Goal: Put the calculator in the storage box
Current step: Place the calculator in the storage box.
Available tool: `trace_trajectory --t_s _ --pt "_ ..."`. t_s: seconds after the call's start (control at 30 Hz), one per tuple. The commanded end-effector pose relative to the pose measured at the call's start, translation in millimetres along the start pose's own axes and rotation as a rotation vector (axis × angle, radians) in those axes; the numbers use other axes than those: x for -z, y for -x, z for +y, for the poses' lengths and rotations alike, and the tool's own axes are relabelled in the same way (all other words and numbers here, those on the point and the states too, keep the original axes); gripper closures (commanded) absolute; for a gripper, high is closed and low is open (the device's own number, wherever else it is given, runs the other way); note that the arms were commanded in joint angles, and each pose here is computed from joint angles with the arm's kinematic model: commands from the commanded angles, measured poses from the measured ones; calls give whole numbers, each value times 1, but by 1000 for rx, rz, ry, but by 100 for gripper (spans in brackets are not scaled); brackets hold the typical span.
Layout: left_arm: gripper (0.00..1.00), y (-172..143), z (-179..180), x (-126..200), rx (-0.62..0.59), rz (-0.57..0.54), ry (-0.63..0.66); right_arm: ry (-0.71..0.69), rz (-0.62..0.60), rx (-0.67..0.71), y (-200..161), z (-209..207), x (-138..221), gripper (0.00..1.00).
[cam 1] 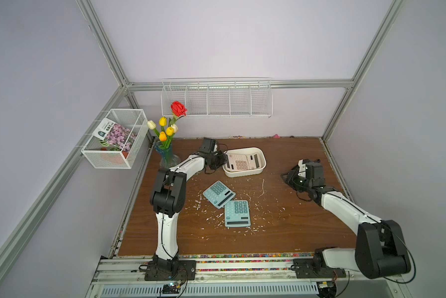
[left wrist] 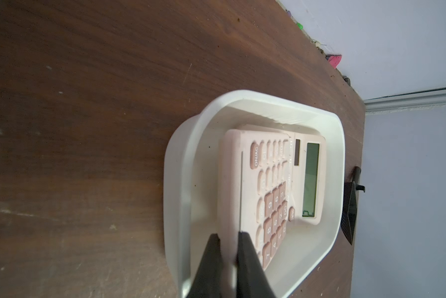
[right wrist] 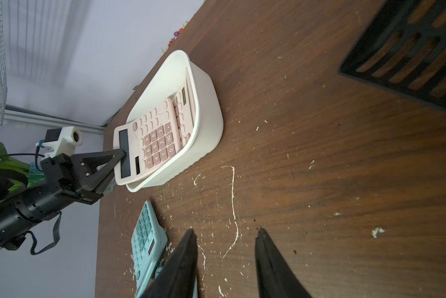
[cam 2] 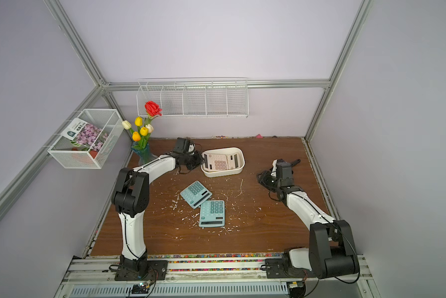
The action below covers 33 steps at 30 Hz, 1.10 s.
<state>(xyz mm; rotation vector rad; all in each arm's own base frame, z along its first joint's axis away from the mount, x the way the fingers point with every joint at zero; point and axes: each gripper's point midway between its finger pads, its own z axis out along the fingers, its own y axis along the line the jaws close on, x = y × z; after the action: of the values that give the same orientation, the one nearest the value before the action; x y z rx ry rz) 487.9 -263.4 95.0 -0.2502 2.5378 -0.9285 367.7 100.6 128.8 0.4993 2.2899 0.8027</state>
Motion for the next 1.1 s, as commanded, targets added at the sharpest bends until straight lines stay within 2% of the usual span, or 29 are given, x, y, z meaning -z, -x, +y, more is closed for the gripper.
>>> trace_trajectory --t_s 0.0,0.43,1.07 --pt "89 2 -2 2 -23 -16 7 4 12 19 -4 0 0 59" --pt "70 6 -3 6 -32 -23 18 3 13 20 -5 0 0 59" --pt "63 14 -12 21 -69 -48 39 7 11 15 -6 0 1 59"
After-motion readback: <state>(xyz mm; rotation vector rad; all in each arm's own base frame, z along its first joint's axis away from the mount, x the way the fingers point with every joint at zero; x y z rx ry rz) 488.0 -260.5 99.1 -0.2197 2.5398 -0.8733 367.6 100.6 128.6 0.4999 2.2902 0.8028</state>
